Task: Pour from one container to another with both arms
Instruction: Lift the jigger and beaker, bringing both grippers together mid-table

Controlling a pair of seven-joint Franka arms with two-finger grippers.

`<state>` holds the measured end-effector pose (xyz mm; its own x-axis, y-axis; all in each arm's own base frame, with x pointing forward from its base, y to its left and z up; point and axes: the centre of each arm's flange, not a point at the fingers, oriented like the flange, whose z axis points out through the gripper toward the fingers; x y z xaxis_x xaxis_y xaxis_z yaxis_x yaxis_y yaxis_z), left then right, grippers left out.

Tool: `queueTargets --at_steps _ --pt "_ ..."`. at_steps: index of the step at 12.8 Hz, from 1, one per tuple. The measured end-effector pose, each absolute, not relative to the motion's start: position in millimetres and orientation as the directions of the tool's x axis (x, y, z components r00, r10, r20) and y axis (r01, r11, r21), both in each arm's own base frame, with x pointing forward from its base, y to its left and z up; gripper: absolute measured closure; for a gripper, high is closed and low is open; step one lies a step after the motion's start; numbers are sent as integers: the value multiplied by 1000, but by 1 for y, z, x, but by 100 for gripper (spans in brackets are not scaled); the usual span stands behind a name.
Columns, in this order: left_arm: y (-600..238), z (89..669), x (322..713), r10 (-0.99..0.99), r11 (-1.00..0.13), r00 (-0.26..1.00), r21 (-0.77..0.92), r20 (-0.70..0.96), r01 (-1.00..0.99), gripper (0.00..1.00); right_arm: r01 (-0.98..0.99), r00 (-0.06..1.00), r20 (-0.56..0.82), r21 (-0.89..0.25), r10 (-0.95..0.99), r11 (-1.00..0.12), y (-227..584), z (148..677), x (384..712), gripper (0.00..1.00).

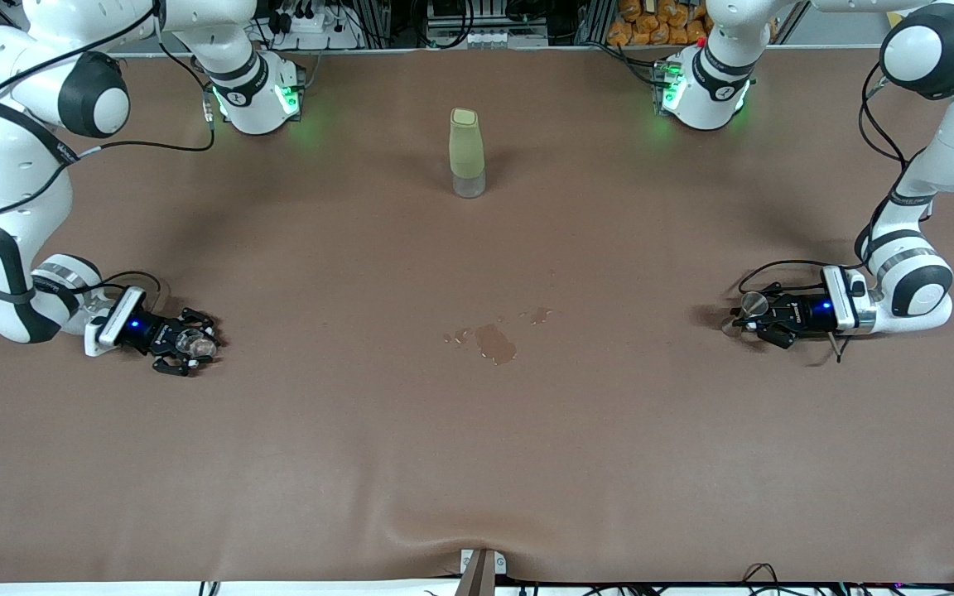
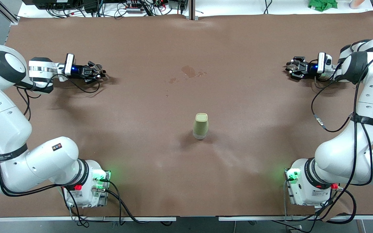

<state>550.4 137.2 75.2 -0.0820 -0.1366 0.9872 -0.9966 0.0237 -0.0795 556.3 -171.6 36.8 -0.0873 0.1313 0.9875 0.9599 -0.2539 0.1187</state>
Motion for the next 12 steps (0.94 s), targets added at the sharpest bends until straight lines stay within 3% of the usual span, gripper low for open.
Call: queueTargets --at_steps 4,7,12 --pt "69 104 585 -87 156 -133 -118 987 -981 79 964 -65 990 94 122 -249 -165 37 558 83" --pt "-5 131 620 -86 225 -121 -99 989 -969 79 971 -44 993 69 111 -229 -151 37 562 84" --pt "-132 156 657 -118 154 -46 -28 992 -988 79 982 -28 997 42 75 -185 -113 50 577 84"
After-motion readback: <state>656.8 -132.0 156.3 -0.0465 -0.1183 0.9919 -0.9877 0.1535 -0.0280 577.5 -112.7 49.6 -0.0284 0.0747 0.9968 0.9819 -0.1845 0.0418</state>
